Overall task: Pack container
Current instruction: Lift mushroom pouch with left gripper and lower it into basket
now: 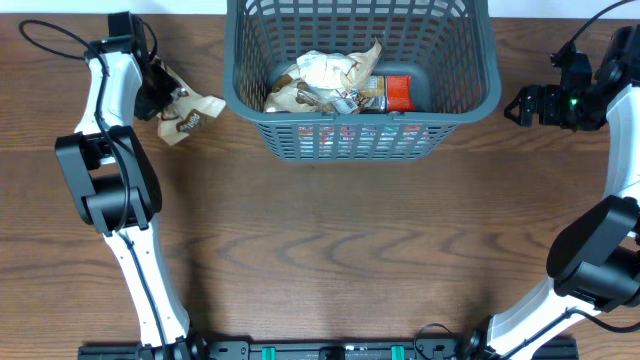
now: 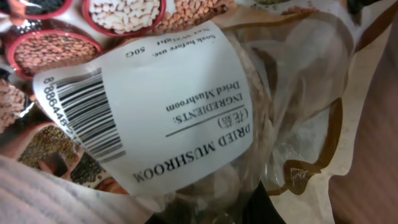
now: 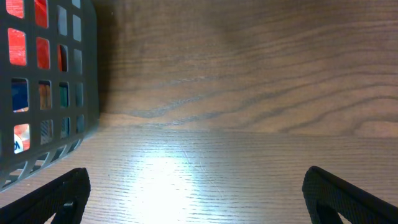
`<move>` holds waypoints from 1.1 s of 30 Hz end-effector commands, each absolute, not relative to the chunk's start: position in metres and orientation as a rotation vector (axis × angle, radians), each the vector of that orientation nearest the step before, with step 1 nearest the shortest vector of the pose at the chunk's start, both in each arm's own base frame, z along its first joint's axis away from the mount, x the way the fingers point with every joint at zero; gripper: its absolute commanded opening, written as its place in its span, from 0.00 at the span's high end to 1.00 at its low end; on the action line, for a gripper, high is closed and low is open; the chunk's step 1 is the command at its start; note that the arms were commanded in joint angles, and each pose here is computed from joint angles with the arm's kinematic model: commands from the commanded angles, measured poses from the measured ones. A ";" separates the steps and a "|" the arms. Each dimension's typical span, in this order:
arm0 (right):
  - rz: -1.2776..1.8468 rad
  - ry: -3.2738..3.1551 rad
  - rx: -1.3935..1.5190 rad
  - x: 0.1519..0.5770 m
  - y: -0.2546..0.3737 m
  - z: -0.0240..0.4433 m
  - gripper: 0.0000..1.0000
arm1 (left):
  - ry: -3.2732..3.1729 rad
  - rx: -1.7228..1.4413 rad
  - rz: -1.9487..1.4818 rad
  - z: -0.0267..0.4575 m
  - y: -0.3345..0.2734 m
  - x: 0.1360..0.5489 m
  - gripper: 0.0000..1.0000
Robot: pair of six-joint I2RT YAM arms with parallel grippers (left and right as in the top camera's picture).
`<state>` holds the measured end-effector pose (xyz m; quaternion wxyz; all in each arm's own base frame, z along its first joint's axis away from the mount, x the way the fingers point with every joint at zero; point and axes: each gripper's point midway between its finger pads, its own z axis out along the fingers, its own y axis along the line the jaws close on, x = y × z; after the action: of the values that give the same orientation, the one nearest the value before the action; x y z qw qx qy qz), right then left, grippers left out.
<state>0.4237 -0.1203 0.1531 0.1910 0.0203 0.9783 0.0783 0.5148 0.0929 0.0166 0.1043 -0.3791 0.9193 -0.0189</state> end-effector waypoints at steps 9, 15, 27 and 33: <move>0.223 2.745 0.029 0.424 -0.117 0.154 0.01 | 2.494 -0.604 -0.109 0.217 0.063 0.508 0.94; 0.223 2.745 0.030 0.424 -0.117 0.154 0.01 | 2.303 -0.299 -0.045 0.334 0.029 0.468 0.94; 0.232 2.759 0.033 0.420 -0.115 0.153 0.01 | 2.058 0.832 0.036 0.387 -0.122 0.408 0.94; 0.236 2.766 0.035 0.419 -0.115 0.152 0.01 | 1.866 1.219 0.087 0.376 -0.180 0.406 0.94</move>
<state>0.4198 -0.1188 0.1518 0.1826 0.0215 0.9796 0.0814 0.4037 -0.1607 0.3805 0.4409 0.3918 0.8075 0.0054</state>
